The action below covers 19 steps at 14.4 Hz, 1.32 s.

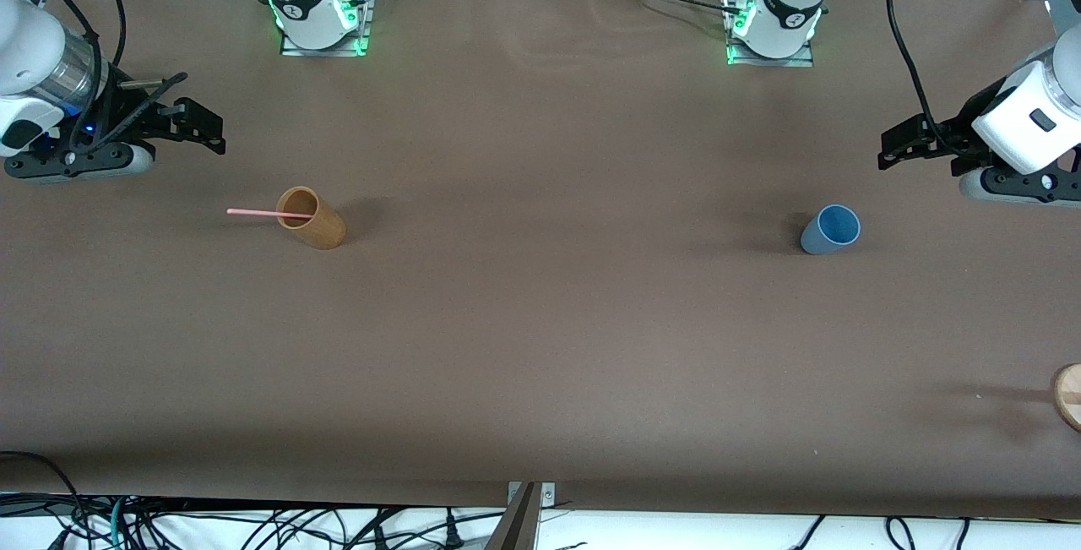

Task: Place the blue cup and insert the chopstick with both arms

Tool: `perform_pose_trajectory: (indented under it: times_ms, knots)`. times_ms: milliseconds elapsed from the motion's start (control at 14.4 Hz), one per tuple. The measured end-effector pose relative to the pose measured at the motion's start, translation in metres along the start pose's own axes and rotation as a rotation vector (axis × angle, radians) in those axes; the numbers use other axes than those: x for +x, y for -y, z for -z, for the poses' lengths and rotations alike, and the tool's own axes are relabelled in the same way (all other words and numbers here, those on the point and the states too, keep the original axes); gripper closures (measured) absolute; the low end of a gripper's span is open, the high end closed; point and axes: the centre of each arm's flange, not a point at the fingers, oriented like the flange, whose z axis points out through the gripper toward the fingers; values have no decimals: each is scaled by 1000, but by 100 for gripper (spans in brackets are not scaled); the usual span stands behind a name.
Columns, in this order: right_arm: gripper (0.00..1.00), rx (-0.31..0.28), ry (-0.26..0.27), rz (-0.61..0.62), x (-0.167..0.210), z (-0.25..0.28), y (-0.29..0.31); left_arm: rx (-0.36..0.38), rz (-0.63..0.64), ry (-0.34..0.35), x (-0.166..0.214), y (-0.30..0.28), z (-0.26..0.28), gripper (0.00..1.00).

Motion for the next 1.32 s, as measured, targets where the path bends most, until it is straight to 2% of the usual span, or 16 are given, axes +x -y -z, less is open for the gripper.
perform_pose_trajectory:
  times_ms: [832, 1040, 1318]
  knots:
    - [0, 0, 23, -1, 1, -15, -1, 0, -1, 0, 0, -1, 0, 0]
    - [0, -2, 16, -4, 6, -45, -3, 0, -1, 0, 0, 0, 0, 0]
    - [0, -17, -21, -8, 15, -118, -10, 0, -1, 0, 0, -1, 0, 0]
